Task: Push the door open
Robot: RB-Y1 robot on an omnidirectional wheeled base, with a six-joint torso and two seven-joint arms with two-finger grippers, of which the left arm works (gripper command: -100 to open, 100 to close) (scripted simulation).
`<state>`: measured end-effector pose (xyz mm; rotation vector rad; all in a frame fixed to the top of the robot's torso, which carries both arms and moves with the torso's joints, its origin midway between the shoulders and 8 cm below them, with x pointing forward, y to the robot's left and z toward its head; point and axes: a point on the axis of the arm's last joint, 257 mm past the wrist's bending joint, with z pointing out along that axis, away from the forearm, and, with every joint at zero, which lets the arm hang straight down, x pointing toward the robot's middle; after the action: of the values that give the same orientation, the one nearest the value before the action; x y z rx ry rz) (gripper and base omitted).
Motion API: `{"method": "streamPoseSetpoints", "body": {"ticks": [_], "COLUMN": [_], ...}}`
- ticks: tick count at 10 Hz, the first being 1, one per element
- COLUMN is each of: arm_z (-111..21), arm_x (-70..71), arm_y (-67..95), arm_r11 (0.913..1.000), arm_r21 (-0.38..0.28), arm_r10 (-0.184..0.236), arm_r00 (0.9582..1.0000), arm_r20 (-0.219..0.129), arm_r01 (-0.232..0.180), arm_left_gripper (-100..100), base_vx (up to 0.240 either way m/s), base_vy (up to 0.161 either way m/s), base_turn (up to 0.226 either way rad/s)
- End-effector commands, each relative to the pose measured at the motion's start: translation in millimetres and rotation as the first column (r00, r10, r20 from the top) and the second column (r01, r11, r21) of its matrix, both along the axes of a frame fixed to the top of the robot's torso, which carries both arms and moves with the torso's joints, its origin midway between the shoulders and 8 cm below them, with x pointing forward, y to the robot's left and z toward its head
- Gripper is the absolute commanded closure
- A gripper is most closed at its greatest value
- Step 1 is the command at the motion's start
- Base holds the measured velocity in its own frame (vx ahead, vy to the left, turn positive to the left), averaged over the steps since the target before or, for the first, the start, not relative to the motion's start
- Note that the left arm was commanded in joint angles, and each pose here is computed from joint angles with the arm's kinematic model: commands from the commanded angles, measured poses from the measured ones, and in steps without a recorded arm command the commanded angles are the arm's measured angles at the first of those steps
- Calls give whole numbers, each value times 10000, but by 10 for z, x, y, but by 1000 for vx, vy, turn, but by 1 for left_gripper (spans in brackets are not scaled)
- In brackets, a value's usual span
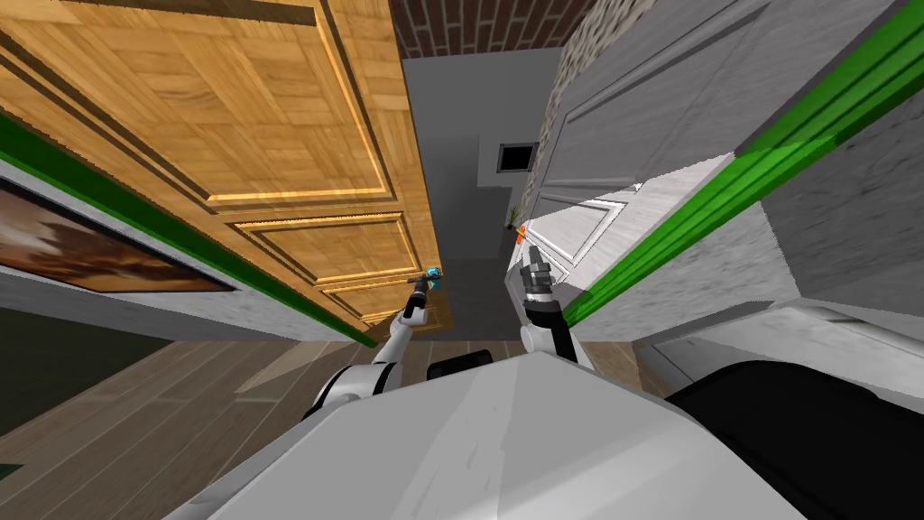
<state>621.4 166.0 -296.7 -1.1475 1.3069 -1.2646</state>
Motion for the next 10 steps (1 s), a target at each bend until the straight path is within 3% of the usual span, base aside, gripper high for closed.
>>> {"method": "streamPoseSetpoints", "body": {"ticks": [1, 3, 4, 7, 8, 10], "arm_z": [34, 36, 40, 40, 45, 49], "arm_x": [19, 21, 27, 27, 29, 27], "arm_y": [276, 326, 477, 477, 625, 767], "arm_r11": [9991, 9987, 9972, 9972, 9949, 9921], "arm_r21": [104, 111, 125, 125, 127, 113], "arm_r10": [411, 493, 742, 742, 995, 1248], "arm_r00": [9991, 9987, 9972, 9972, 9950, 9921], "arm_r20": [98, 102, 114, 114, 125, 133], "arm_r01": [-412, -495, -744, -744, -997, -1249], "arm_left_gripper": [100, 100, 100, 100, 100, 100], "base_vx": [194, 130, 120, 63, 101, 146], "base_vy": [-130, -99, -72, -45, -70, -131], "base_turn": [65, 55, 39, 24, 59, 90]}}
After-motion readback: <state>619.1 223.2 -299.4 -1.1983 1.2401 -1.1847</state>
